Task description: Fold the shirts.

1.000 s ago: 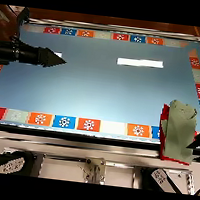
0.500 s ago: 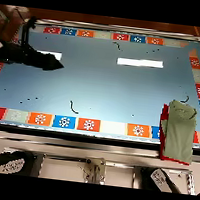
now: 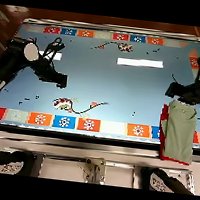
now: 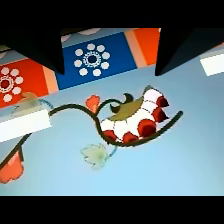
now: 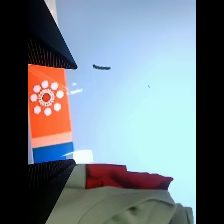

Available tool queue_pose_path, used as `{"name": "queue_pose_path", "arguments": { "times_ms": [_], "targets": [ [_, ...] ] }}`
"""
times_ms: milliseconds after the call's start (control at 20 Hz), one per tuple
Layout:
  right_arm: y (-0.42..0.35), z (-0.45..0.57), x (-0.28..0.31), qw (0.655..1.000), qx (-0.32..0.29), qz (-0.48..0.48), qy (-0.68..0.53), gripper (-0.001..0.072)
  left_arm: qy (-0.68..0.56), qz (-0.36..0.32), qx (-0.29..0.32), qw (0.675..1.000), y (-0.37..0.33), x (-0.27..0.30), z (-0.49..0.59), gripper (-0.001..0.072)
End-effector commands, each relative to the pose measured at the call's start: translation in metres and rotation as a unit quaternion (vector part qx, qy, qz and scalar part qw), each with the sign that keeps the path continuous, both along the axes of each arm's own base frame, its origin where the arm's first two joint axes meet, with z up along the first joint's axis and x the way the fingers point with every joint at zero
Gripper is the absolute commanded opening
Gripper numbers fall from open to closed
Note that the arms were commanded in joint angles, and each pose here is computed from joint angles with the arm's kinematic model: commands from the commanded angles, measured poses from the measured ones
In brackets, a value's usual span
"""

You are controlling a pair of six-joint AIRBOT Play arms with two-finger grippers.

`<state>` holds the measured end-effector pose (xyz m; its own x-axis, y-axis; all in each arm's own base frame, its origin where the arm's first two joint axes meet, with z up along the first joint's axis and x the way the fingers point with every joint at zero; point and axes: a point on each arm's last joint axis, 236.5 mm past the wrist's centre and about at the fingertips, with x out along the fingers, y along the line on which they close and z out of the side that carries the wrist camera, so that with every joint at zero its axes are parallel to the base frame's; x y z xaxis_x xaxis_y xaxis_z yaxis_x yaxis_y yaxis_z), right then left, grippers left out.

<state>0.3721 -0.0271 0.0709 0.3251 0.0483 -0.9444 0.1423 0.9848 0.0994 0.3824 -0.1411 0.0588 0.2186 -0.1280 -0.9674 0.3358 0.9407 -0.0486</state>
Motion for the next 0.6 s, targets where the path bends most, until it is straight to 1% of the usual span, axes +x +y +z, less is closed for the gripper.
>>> {"name": "queue_pose_path", "arguments": {
  "times_ms": [0,550],
  "targets": [
    [0.0342,-0.0066,-0.0005,0.999,-0.001,0.045,0.014,0.0683,0.001,0.001,0.019,1.000,0.0052,0.0001,-0.0024,0.0653],
    [0.0425,-0.0065,-0.0005,0.998,0.001,0.055,0.013,0.0683,0.004,0.002,0.018,1.000,0.0055,-0.0008,-0.0026,0.0654]
  ]
}}
